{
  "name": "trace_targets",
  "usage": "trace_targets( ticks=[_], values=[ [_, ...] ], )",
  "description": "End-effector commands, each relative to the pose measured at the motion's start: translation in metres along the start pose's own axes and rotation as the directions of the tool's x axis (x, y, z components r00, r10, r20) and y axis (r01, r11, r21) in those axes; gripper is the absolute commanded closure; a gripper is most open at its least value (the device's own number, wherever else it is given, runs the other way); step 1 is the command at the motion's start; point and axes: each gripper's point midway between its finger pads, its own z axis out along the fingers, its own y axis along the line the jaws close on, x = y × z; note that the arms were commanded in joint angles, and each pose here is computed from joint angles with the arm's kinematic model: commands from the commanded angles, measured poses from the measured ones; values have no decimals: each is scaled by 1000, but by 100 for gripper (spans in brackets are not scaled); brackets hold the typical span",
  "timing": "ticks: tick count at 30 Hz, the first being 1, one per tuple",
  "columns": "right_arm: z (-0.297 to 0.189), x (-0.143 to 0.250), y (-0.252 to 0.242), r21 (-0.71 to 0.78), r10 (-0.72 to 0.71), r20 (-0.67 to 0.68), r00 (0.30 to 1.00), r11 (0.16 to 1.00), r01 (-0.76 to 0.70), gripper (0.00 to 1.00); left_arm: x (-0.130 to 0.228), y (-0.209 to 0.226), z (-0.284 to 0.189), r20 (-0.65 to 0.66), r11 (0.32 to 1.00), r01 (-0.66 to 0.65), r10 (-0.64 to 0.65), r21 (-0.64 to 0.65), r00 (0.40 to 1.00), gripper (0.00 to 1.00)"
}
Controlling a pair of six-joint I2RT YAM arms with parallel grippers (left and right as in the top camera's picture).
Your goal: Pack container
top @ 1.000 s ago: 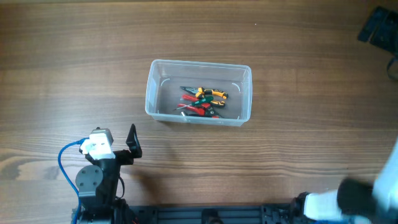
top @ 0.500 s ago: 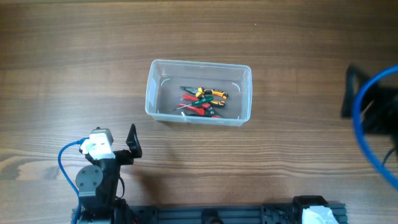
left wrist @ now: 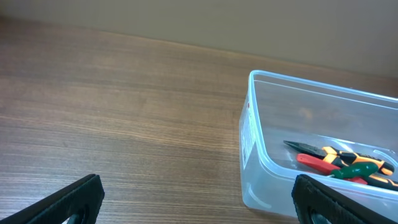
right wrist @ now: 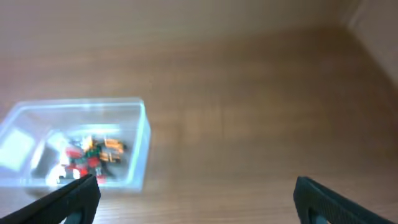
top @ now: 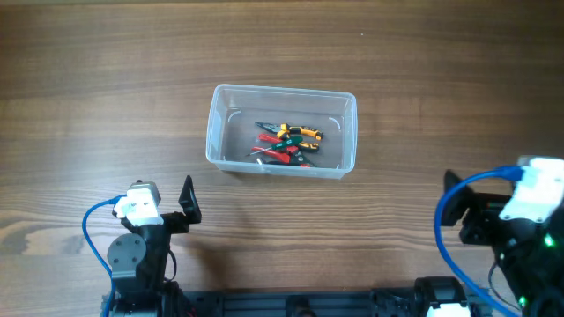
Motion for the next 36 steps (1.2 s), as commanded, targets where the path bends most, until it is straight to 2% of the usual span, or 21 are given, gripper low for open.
trace_targets(
  ticks=[1,5,8,13,16,20,24,36],
  values=[
    [-9,-8,-9,49,-11,66,998,999,8,0,0,0,0,6,1000,-14,14,7,1000,0],
    [1,-24,-10,57,-24,179,984,998,14,0,0,0,0,6,1000,-14,14,7,1000,0],
    [18,-34,1,-5,-12,305,952,1000,14,0,0,0,0,6,1000,-14,14,7,1000,0],
    [45,-20,24,-144,14,472,882,988,61,0,1,0,0,5,1000,-14,14,7,1000,0],
    [56,2,28,-192,58,556,829,980,60,0,0,0,0,6,1000,-14,14,7,1000,0],
    [74,38,25,-217,104,548,830,976,22,0,1,0,0,5,1000,-14,14,7,1000,0],
    [85,57,24,-217,102,545,832,976,22,0,0,0,0,6,1000,-14,14,7,1000,0],
    [135,114,20,-227,144,403,904,972,-54,0,0,0,0,6,1000,-14,14,7,1000,0]
  ],
)
